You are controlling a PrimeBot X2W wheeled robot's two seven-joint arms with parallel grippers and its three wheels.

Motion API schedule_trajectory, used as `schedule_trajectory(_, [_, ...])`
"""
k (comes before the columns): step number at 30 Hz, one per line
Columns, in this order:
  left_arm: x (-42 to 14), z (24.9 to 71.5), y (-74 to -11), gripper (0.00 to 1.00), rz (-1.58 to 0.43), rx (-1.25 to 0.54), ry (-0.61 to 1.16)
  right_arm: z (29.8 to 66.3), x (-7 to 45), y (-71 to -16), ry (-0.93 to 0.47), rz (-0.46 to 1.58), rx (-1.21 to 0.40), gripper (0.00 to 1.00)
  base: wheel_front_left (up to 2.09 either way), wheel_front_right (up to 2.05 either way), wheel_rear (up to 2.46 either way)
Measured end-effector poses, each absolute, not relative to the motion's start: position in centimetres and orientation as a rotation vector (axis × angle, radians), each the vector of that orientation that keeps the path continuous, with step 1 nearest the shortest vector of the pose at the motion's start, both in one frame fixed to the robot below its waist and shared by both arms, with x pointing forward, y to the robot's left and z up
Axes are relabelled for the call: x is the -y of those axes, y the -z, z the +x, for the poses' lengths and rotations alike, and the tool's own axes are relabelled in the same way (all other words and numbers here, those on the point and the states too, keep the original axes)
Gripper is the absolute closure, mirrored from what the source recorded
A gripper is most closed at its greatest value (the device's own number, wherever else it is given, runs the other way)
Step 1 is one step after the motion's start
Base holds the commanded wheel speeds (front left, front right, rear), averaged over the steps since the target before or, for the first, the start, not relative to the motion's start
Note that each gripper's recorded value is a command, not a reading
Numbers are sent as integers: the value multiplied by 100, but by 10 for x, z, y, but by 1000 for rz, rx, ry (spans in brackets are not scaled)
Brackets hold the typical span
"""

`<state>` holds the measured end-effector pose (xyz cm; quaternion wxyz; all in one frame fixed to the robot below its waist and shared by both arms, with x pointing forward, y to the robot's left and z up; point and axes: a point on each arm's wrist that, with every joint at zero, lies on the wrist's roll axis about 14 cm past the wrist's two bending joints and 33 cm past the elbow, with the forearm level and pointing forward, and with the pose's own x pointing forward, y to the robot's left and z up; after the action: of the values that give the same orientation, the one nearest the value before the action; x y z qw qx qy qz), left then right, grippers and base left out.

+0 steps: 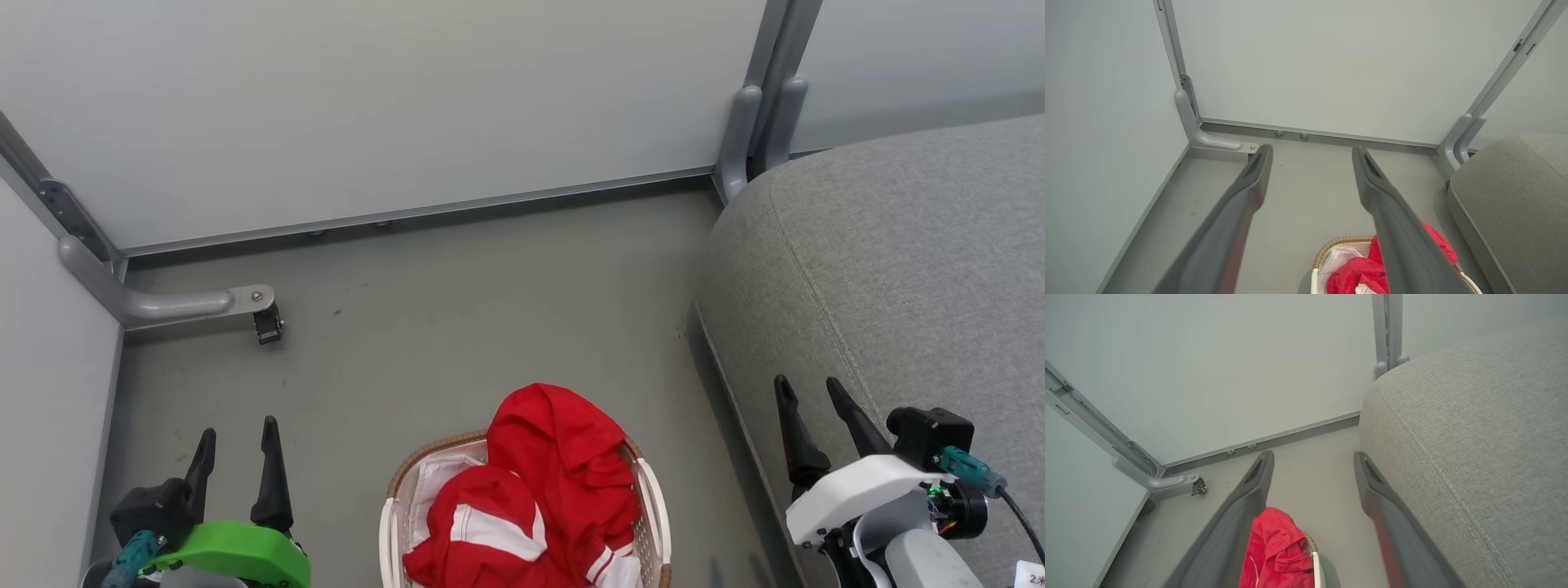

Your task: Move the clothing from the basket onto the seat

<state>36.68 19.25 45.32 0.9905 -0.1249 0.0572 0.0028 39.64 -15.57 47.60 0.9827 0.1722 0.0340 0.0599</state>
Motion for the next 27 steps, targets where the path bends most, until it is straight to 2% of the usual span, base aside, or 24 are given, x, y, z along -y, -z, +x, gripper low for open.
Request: schedule_trajectory(27, [-186,353,-450,0,-105,-103,34,378,147,-460,-173,142,-91,0,0,0,0])
